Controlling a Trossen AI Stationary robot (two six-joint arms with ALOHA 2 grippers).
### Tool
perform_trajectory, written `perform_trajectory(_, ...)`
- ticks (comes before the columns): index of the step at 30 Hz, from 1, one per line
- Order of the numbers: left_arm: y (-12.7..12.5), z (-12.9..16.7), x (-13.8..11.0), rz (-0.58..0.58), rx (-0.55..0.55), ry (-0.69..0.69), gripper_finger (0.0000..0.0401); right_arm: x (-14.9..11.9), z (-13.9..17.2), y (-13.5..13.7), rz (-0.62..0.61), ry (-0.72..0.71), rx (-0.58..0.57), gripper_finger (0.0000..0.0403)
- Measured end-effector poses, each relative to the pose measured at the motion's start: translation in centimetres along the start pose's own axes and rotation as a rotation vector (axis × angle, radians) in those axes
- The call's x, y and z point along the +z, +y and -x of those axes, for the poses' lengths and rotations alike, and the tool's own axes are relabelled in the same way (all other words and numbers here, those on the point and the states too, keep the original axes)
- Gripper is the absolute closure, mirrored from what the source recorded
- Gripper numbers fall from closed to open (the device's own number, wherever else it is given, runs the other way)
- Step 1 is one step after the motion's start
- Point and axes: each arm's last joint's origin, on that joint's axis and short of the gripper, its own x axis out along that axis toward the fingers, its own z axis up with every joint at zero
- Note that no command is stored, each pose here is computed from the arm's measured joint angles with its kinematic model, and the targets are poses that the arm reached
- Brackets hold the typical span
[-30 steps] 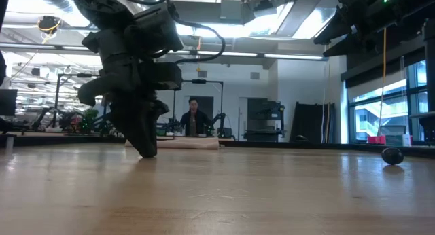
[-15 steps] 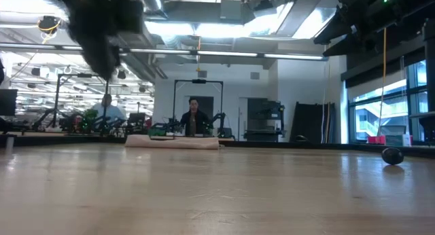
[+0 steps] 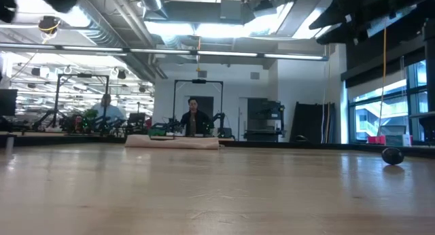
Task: Pick and placing Produce into tupperware
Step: Put the blackberry into the transparent bin, then put the black cherry into the transparent bin
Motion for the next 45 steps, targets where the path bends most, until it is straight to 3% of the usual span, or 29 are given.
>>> perform_trajectory(12,-1.5,-4.8,-1.9,0.085,0.164,0.058,0.0303,0.2,0.0,0.1,0.04,-0.022,0.007,0.0135)
perform_trajectory(18,-2.0,-6.6,-1.3,0.102,0.254,0.011,0.0314,0.2,0.0,0.1,0.058,-0.022,0.007,0.0135)
perform_trajectory(24,-2.4,-8.3,-0.6,0.114,0.325,0.022,0.0291,0.2,0.0,0.1,0.07,-0.022,0.007,0.0135)
perform_trajectory(35,-2.7,-9.9,0.0,0.066,0.375,0.04,0.0299,0.2,0.0,0.1,0.07,-0.021,0.008,0.0135)
perform_trajectory(45,-2.7,-9.9,-0.1,0.033,0.379,0.039,0.0261,0.2,0.0,0.1,0.093,-0.02,0.008,0.0135)
